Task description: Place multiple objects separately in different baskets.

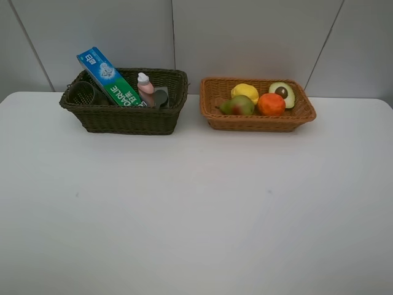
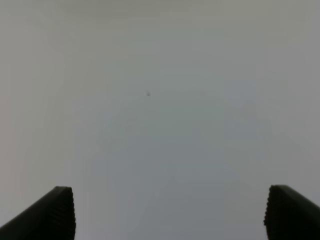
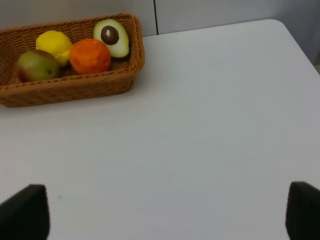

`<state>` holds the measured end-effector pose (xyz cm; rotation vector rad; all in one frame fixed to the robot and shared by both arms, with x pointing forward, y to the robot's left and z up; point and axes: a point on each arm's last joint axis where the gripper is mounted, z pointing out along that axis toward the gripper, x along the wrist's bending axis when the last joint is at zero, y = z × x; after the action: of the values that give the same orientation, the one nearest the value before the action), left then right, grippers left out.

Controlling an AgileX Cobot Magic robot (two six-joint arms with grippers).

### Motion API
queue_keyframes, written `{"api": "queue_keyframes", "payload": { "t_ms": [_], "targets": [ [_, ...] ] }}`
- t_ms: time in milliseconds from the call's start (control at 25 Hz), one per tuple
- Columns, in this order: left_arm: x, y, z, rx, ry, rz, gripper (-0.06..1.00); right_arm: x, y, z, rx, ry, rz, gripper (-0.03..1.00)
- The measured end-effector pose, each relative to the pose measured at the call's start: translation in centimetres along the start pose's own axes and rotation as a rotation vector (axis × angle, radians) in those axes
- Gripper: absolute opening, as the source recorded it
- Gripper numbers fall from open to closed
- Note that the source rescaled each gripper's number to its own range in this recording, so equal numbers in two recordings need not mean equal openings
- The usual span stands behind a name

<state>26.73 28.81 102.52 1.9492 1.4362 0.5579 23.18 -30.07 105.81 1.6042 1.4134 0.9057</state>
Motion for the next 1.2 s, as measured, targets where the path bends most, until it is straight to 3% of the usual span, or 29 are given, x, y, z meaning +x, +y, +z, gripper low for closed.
{"api": "queue_keyframes", "payload": {
  "t_ms": [200, 480, 1200],
  "targets": [
    [0.2, -0.6, -0.9, -0.090, 0.091, -0.078, 1.00, 0.0, 0.0, 0.0, 0.000, 0.000, 0.000, 1.00],
    [-0.1, -1.6, -2.2, -0.218, 0.135, -0.100, 1.00, 0.0, 0.0, 0.0, 0.000, 0.000, 0.000, 1.00],
    [-0.1, -1.7, -2.2, -0.225, 0.137, -0.108, 1.00, 0.0, 0.0, 0.0, 0.000, 0.000, 0.000, 1.00]
  ]
}}
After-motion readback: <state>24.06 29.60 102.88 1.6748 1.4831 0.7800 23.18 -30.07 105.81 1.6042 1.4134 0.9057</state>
